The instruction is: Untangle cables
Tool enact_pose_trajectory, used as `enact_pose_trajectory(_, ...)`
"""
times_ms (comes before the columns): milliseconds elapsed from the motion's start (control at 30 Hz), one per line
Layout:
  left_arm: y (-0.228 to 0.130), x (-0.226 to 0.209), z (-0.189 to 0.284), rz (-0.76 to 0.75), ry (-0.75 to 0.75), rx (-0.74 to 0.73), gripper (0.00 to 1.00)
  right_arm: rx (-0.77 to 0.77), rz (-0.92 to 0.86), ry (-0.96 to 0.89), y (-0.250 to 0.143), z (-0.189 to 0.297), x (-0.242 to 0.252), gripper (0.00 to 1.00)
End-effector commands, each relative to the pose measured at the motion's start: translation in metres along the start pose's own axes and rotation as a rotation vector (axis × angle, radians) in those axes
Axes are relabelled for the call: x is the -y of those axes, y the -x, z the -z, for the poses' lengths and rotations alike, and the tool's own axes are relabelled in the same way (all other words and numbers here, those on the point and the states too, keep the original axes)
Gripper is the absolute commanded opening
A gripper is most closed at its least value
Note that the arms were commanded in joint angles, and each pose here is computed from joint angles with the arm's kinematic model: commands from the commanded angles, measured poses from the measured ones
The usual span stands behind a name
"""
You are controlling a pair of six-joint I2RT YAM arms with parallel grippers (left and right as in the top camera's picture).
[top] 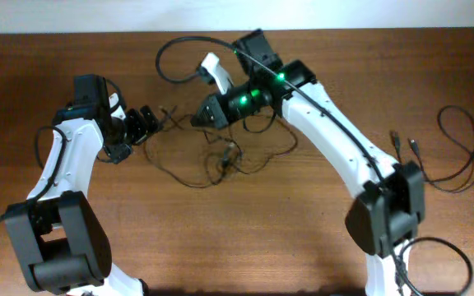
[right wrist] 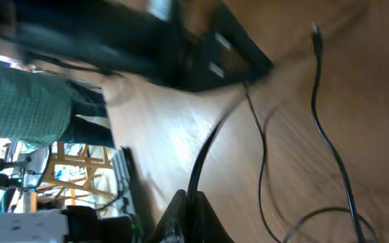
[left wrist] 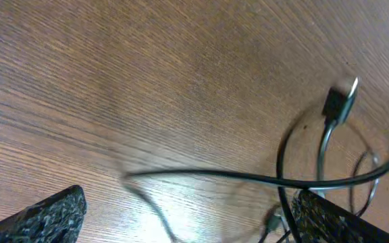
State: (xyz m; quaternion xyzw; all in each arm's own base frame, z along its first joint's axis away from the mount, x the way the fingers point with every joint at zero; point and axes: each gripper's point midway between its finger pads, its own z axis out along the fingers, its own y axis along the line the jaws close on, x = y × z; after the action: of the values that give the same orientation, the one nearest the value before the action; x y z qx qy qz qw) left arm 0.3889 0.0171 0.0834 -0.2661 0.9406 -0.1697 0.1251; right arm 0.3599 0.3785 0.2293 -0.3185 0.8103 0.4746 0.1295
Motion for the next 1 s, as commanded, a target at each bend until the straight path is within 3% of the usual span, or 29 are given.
enact_pose_trajectory(0,-0.003,-0.001,-0.002,-0.013,-0.007,-0.015,0.99,0.165,0.184,-0.07,0.04,0.06,-0.067,0.04)
enact_pose_trajectory(233,-0.003,-0.001,-0.002,-0.013,-0.008,-0.015,0.99,0.482,0.221,-0.732,0.077,0.179,-0.048,0.04)
enact_pose_trajectory(367,-0.003,-0.001,-0.002,-0.013,-0.008,-0.015,0.99,0.607,0.144,-0.81,0.091,0.201,-0.043,0.04)
enact_pose_trajectory(467,-0.003,-0.001,-0.002,-0.013,-0.008,-0.015,0.99,0.77,0.223,-0.769,0.119,0.231,-0.082,0.04)
enact_pose_trajectory(800,-0.002,-0.003,-0.002,-0.013,0.003,-0.01,0.99,1.042,0.774,-0.887,0.163,0.324,-0.201,0.04)
enact_pose_trajectory(967,-0.002,-0.003,-0.002,-0.013,0.003,-0.01,0.99,1.395,0.935,-0.918,0.174,0.39,-0.271,0.04)
